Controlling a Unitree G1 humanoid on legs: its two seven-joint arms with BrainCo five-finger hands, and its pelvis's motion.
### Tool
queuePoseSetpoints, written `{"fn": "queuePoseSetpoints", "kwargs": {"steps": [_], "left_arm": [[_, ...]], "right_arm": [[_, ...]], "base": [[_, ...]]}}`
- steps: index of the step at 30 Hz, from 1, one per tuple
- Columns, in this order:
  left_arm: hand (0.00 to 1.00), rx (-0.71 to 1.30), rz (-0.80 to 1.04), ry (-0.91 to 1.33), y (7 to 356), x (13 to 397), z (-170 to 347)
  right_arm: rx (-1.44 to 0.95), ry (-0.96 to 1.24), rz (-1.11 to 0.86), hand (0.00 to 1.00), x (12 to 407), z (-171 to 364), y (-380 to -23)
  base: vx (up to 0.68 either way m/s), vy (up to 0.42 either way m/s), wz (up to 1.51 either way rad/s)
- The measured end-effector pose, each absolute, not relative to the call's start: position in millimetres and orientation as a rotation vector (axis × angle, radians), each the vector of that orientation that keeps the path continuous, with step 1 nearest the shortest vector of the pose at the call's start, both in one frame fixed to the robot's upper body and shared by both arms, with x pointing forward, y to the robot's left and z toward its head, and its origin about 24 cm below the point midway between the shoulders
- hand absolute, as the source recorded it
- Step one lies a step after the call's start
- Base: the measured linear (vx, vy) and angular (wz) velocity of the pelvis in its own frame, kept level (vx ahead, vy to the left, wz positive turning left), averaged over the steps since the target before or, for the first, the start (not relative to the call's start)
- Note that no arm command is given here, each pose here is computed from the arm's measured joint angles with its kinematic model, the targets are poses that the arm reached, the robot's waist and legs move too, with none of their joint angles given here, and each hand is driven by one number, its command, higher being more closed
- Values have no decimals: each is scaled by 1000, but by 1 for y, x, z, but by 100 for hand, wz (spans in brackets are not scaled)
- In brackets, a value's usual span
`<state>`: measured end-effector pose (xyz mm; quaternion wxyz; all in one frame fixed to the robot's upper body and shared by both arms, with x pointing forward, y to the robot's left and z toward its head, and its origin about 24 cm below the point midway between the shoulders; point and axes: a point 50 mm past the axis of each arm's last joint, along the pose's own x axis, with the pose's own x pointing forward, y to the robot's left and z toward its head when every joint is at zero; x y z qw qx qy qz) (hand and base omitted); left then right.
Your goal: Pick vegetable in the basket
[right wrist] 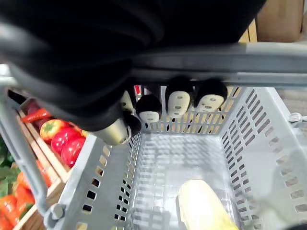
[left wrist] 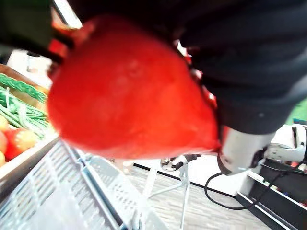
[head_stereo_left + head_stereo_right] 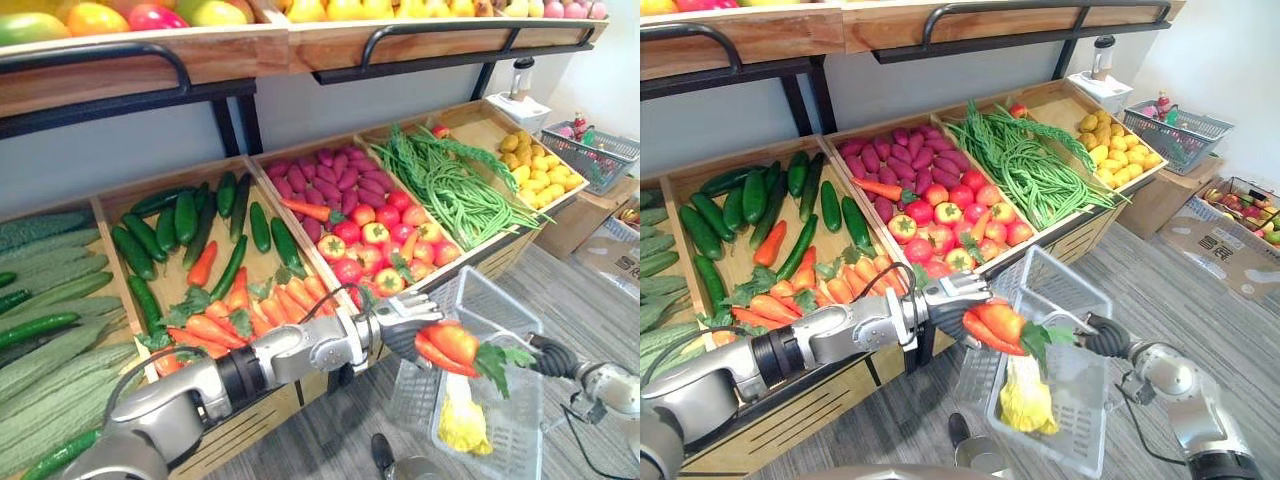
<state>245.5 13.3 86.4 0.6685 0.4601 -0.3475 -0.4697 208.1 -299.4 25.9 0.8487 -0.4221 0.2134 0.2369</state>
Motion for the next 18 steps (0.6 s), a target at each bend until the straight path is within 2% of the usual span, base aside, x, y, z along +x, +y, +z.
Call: {"fn": "queuePoseSetpoints", "kwargs": {"steps": [7,18], "left_arm": [[100,1009,-1193,-761,-7,229,69],[100,1022,-1299,-709,-17,218,49]], "right_arm": [[-953,531,645,100,207,25,-297],[-988,526,720,100,219,33,-288]], "base": [[-31,-22,-10],[-2,-11,-6]]}}
